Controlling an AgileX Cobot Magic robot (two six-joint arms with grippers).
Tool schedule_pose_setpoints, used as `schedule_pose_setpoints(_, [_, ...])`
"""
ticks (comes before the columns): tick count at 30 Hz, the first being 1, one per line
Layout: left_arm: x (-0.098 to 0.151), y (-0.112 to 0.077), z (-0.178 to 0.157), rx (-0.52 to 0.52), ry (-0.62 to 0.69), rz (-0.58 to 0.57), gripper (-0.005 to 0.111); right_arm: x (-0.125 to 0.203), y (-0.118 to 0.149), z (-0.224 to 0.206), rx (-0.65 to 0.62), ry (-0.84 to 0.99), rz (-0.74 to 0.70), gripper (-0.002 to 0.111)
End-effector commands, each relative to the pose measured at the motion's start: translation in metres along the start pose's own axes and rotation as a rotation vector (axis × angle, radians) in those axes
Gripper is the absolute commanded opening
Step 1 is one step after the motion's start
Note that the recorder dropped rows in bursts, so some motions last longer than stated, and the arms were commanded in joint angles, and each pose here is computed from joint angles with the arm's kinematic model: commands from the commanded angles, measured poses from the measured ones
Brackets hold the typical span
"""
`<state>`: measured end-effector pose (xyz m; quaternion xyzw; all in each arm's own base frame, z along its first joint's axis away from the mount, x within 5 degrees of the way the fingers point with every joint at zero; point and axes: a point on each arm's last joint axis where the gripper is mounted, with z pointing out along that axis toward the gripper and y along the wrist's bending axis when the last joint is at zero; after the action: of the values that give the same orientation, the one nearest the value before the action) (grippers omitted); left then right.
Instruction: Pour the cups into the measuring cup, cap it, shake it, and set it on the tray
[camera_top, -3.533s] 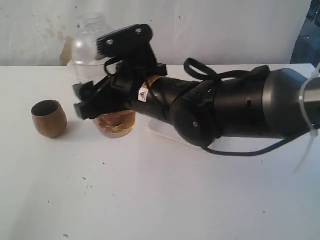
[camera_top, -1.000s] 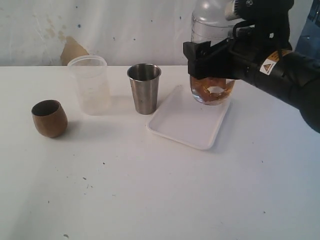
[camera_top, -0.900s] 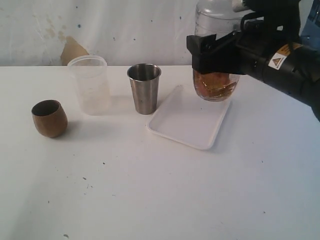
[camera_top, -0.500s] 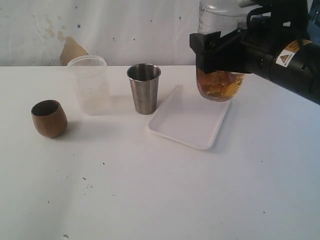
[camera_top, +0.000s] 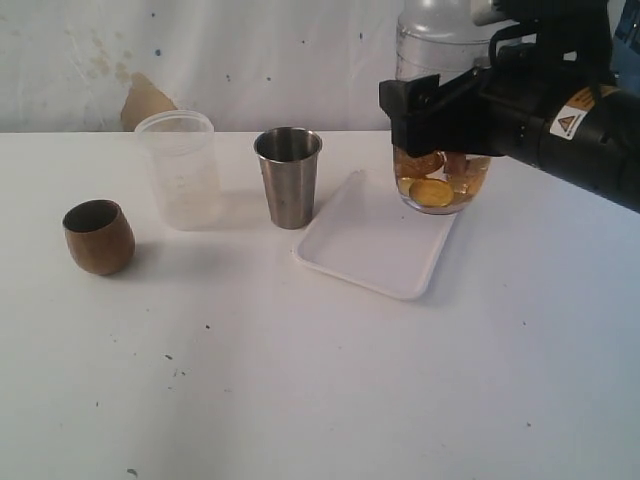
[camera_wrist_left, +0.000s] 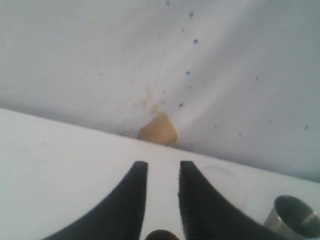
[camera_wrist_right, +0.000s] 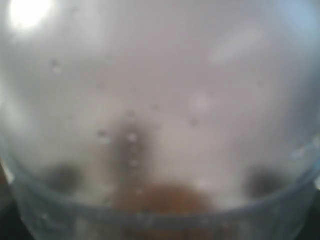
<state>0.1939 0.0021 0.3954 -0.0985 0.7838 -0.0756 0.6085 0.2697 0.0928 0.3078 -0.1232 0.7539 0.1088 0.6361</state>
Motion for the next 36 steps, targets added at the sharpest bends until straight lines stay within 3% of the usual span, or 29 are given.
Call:
schedule_pose_setpoints(1, [-0.012,-0.007,0.065,-0.007,0.242,0.006,0.054,-0.016,0.000,-0.004,0.001,-0.099,-0.007,0.000])
schedule_pose_setpoints(3, [-0.012,-0.015,0.099,0.060,0.370,0.016,0.066,-0.016,0.000,-0.004,0.001,-0.106,-0.007,0.000])
schedule_pose_setpoints(6, [-0.011,-0.026,0.149,0.164,0.493,0.007,0.067,-0.017,0.000,-0.004,0.001,-0.114,-0.007,0.000])
schedule_pose_setpoints(9, [-0.001,-0.029,0.195,0.163,0.599,0.044,0.067,-0.017,0.000,-0.004,0.001,-0.114,-0.007,0.000])
schedule_pose_setpoints(14, [0.025,-0.037,0.256,0.130,0.725,0.203,0.067,-0.017,0.000,-0.004,0.001,-0.114,-0.007,0.000])
schedule_pose_setpoints(17, [0.039,-0.046,0.280,0.112,0.757,0.290,0.067,-0.017,0.000,-0.004,0.001,-0.119,-0.007,0.000])
schedule_pose_setpoints(24, [0.067,-0.069,0.317,0.147,0.773,0.322,0.067,-0.018,0.000,-0.004,0.001,-0.121,-0.007,0.000])
schedule_pose_setpoints(34, [0.106,-0.075,0.342,0.186,0.812,0.307,0.066,-0.018,0.000,-0.004,0.001,-0.121,-0.007,0.000])
schedule_pose_setpoints(36, [0.111,-0.076,0.344,0.203,0.823,0.311,0.060,-0.018,0.000,-0.004,0.001,-0.121,-0.007,0.000])
